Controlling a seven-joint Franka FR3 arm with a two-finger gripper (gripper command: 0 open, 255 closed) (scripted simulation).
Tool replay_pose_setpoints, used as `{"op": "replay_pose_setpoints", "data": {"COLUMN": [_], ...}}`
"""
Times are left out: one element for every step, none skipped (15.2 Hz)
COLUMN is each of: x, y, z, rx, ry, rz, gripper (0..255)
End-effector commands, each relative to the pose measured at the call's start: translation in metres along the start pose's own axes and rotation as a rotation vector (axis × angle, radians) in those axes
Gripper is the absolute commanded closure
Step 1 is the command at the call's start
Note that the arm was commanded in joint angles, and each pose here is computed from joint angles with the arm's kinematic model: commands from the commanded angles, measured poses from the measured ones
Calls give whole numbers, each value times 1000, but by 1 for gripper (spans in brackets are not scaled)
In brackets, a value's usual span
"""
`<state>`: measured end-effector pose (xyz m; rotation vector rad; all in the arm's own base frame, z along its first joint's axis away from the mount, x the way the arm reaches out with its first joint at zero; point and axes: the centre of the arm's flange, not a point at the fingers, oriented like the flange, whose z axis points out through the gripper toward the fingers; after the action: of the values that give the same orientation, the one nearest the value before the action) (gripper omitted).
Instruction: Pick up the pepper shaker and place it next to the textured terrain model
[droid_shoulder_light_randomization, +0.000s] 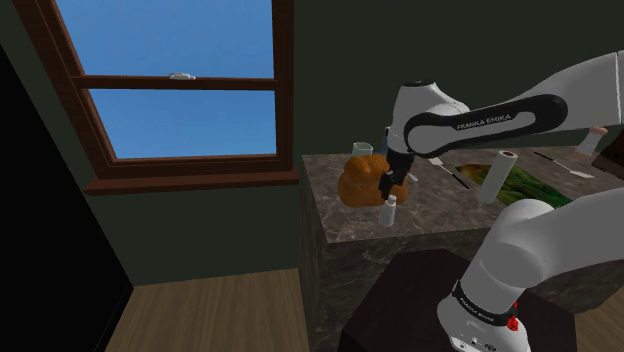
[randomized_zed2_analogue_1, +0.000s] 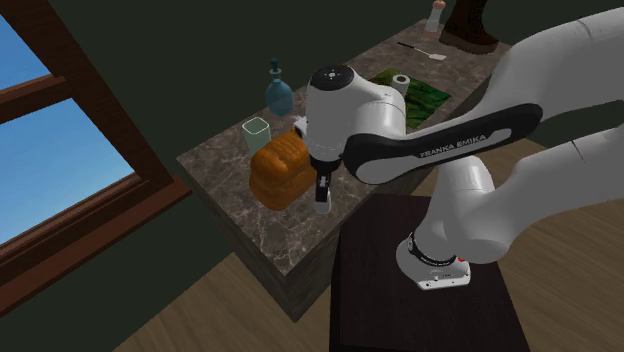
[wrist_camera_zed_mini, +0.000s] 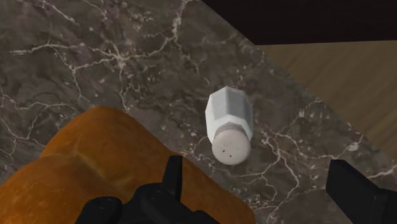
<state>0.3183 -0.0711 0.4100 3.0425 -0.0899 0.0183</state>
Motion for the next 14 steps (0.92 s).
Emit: {"op": "replay_pose_setpoints", "data": {"x": [2, 2, 2, 2, 2, 2, 2, 2, 2, 2, 2, 2, 2, 2], "y": [6, 6, 6, 6, 6, 6, 6, 6, 6, 6, 6, 6, 6, 6], "z": [22, 27, 33, 38, 43, 48, 54, 59, 62, 62, 62, 62, 62, 62], "rx": [-3, -3, -3, -3, -3, -3, -3, -3, -3, -3, -3, -3, -3, -3], "ry": [2, 2, 2, 2, 2, 2, 2, 2, 2, 2, 2, 2, 2, 2], "rz": [24, 24, 24, 24, 24, 24, 24, 24, 24, 24, 24, 24, 24, 24], "gripper": [0, 0, 0, 0, 0, 0, 0, 0, 0, 0, 0, 0, 0, 0]}}
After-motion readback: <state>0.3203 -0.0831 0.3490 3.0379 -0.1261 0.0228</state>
